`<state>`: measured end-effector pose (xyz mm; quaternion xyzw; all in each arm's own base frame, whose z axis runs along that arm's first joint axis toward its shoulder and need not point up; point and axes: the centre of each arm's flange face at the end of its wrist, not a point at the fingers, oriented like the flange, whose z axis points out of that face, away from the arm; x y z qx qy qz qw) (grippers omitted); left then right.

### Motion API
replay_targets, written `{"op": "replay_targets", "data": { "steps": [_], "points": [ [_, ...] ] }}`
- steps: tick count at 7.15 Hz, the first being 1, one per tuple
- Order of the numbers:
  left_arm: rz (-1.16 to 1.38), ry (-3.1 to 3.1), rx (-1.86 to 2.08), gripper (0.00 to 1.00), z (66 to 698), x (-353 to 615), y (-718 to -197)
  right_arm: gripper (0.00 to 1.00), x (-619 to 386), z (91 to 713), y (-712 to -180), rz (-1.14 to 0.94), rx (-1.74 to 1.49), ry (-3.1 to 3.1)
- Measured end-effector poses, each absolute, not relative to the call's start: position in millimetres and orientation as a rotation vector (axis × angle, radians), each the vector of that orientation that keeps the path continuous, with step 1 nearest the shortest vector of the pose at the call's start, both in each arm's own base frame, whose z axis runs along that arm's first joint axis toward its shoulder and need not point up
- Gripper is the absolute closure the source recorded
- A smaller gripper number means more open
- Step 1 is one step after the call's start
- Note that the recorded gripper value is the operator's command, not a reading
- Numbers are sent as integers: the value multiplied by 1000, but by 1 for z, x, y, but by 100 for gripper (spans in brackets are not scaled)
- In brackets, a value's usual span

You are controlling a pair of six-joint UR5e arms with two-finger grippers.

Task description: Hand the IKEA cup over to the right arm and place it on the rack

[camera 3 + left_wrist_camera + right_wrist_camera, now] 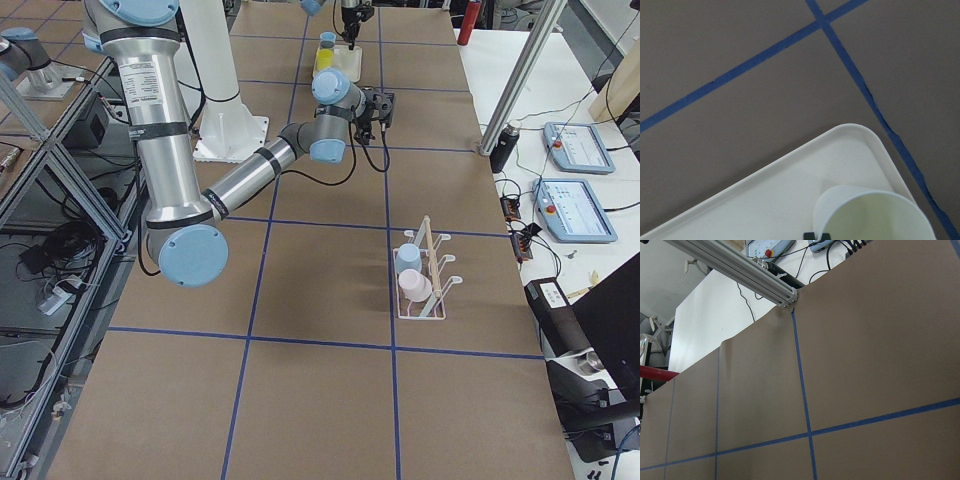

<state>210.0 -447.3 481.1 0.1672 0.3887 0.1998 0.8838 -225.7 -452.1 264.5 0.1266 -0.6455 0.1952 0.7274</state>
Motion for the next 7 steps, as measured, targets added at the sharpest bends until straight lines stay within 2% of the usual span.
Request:
{"op": "replay_targets", "data": {
  "steps": [3,5,7],
  "points": [
    [212,829,426,100,437,155,-490,1,-225,263,-451,429,281,-1427],
    [-27,951,422,100,366,167,-528,1,-224,262,-451,434,285,-1443],
    [-236,1149,365,100,310,206,-529,1,-225,254,-454,449,288,-1466]
  ]
}}
